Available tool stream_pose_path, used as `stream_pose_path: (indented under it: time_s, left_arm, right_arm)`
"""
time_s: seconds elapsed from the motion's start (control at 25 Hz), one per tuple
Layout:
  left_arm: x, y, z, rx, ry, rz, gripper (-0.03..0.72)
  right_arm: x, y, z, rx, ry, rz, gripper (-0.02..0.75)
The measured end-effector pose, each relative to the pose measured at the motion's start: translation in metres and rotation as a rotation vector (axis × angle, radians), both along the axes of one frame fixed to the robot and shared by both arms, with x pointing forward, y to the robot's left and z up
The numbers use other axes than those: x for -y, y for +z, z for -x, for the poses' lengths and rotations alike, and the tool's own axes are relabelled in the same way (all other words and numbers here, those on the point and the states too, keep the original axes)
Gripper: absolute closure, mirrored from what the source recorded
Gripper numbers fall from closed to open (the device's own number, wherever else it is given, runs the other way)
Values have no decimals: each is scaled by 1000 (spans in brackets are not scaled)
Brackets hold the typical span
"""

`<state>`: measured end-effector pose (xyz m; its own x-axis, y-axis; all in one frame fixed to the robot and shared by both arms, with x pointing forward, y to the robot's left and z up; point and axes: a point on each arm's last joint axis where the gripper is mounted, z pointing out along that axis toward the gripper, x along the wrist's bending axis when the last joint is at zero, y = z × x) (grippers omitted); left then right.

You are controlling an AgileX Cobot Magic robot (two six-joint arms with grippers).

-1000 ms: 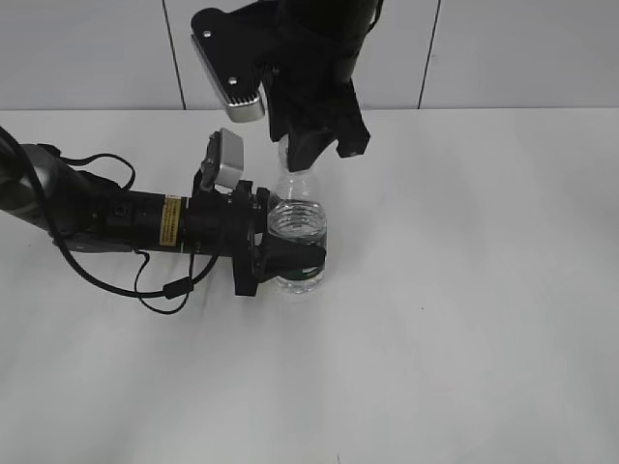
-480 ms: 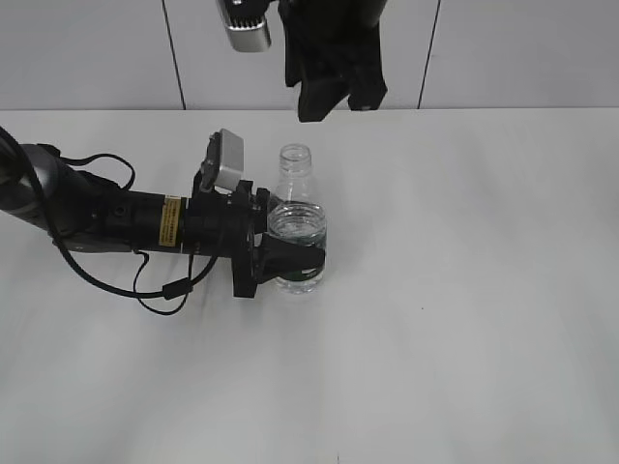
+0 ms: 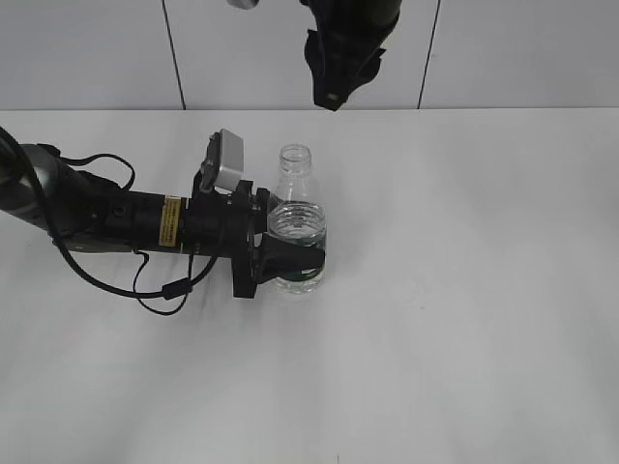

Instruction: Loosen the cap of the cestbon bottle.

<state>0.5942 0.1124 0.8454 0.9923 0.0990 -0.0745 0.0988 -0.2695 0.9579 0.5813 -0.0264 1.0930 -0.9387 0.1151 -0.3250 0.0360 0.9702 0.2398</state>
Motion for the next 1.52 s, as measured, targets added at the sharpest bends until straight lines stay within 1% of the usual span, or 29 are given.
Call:
stream_pose_path:
  time_s: [0.12,0.2,0.48,0.56,0.64,0.72,0.84,0.92,0.96,1.08,1.28,1.52]
  left_arm:
    - [0,0,0,1,0,-1,280]
    - [0,0,0,1,0,-1,280]
    - [0,0,0,1,0,0,280]
    - [0,0,0,1,1,0,280]
    - [0,0,0,1,1,0,280]
    - [0,0,0,1,2,1,280]
    - [0,0,0,0,3,2,280]
    - [0,0,0,0,4,2,280]
    - [0,0,0,0,5,3,280]
    - [0,0,0,0,6,3,280]
    - [0,0,-1,0,7,3,280]
    - [0,0,-1,3,6,3,280]
  right_arm:
    - [11,0,-8,-30,-161,-50,444]
    - [25,0,-18,-49,-278,-83,444]
    - [102,-5,-60,-103,-706,-175,444]
    - [121,-12,-66,-129,-785,-185,444]
    - [140,-22,-70,-161,-845,-172,444]
    - [151,-35,-70,-201,-879,-153,444]
    - [159,-58,-66,-271,-909,-124,444]
    - [159,-75,-63,-305,-923,-146,444]
    - [158,-82,-62,-309,-926,-162,444]
    - [159,-108,-57,-322,-938,-173,444]
    - [162,-150,-40,-358,-967,-176,444]
    - [167,-179,-23,-371,-992,-170,444]
